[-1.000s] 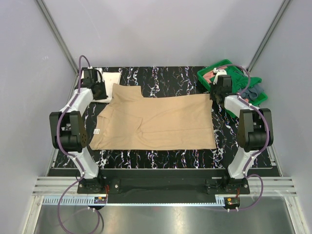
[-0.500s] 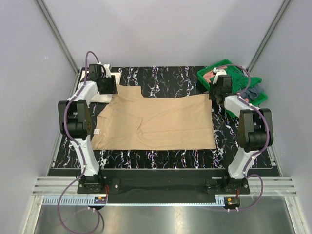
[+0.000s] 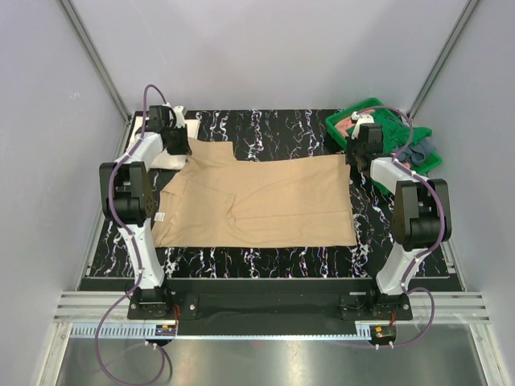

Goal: Fold and stack the t-shirts
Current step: Fold the tshirt

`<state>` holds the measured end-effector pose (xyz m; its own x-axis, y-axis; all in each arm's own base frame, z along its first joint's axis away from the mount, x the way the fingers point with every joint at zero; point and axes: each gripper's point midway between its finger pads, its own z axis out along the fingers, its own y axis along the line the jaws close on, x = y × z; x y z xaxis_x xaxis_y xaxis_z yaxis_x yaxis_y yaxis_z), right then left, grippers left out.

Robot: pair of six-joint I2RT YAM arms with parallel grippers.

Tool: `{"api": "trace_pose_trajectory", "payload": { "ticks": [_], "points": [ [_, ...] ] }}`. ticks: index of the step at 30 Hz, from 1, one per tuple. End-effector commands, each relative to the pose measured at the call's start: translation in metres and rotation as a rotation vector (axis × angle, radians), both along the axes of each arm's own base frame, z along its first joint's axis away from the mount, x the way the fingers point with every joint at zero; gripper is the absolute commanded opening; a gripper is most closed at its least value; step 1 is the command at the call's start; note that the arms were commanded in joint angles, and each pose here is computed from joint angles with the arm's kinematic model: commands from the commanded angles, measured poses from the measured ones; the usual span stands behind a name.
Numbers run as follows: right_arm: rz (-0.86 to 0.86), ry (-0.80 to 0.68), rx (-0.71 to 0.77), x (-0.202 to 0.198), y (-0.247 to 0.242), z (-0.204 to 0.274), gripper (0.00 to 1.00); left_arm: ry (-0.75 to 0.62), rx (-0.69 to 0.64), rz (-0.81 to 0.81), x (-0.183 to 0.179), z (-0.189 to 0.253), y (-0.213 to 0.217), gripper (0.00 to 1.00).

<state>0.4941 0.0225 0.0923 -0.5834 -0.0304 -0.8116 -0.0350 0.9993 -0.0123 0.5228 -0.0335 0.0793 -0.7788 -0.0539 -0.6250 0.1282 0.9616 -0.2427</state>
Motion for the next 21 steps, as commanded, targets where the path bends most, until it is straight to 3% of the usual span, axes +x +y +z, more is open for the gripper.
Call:
{"api": "trace_pose_trajectory", "payload": {
  "ticks": [1, 5, 21],
  "points": [
    [-0.059, -0.098, -0.041, 0.002, -0.012, 0.036, 0.0, -0.15, 0.053, 0.041, 0.0, 0.06, 0.011, 0.0],
    [-0.092, -0.122, -0.023, -0.003, -0.015, 0.043, 0.0, -0.183, 0.091, 0.103, -0.012, 0.07, 0.024, 0.0],
    [-0.15, -0.11, 0.05, -0.043, -0.015, 0.037, 0.0, -0.201, 0.034, 0.241, -0.069, 0.077, 0.042, 0.0]
  ]
}}
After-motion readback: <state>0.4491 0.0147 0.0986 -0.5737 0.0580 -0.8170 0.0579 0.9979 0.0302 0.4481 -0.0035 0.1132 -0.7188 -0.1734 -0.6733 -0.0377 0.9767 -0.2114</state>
